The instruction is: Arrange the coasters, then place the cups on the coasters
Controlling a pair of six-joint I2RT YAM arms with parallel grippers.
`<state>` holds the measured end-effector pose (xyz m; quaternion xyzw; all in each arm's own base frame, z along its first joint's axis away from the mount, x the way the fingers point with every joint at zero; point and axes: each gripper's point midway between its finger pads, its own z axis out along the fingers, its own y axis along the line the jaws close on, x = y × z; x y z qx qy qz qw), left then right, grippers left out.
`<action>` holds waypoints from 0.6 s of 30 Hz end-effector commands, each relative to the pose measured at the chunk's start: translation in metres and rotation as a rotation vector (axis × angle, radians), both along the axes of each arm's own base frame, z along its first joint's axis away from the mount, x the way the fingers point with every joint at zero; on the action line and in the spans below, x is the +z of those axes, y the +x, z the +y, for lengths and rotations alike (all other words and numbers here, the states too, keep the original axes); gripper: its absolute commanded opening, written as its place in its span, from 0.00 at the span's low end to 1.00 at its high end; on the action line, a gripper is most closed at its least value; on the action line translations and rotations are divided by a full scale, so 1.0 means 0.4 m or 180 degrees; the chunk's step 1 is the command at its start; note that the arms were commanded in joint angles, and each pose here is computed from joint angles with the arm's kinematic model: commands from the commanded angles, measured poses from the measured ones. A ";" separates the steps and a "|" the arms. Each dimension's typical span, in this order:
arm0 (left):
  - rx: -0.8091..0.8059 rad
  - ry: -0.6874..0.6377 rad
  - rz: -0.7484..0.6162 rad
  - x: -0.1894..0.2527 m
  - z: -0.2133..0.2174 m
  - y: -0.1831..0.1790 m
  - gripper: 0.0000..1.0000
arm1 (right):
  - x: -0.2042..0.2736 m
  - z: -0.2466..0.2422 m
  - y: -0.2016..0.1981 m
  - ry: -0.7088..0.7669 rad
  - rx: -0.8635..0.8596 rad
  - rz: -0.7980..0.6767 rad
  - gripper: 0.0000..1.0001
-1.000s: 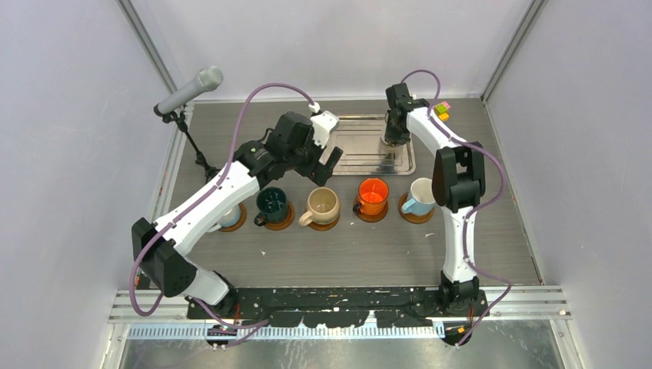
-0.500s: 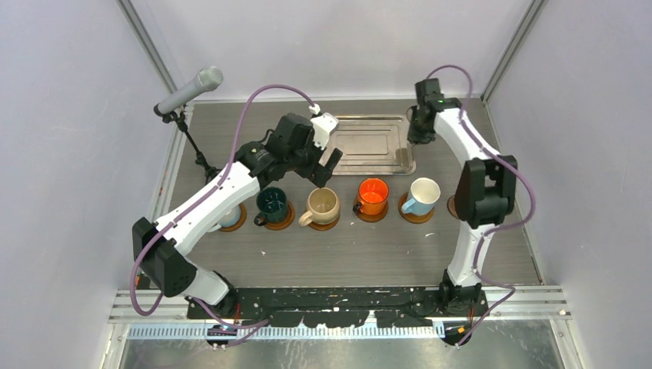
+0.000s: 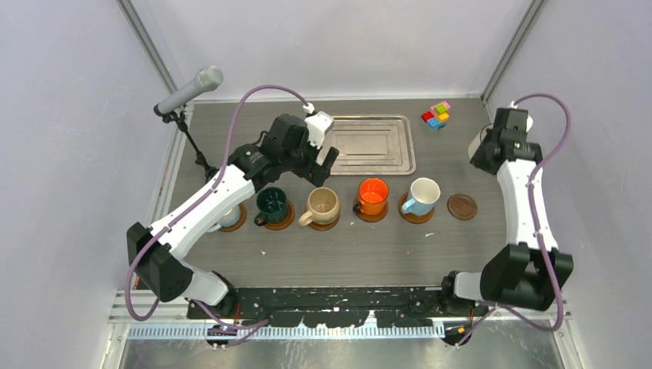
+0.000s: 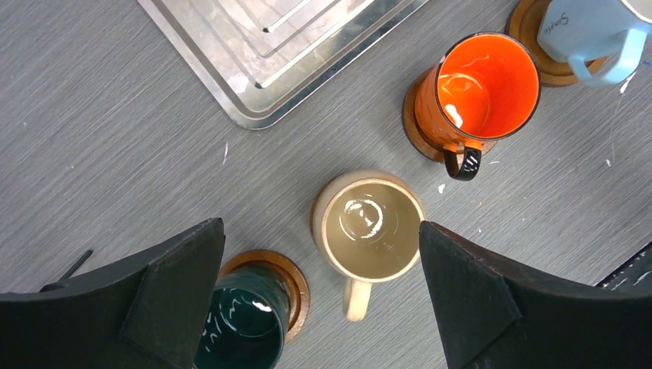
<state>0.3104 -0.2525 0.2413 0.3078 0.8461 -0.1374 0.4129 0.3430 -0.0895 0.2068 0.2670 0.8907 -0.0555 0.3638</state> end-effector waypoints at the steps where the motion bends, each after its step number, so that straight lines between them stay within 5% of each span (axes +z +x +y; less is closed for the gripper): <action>1: -0.0028 -0.0352 -0.0164 0.070 -0.011 -0.005 1.00 | 0.034 0.021 -0.053 -0.0029 -0.0059 -0.0314 0.00; 18: 0.0146 -0.0658 -0.0099 0.097 0.021 -0.010 1.00 | -0.152 0.027 -0.224 0.0054 -0.0491 0.0122 0.00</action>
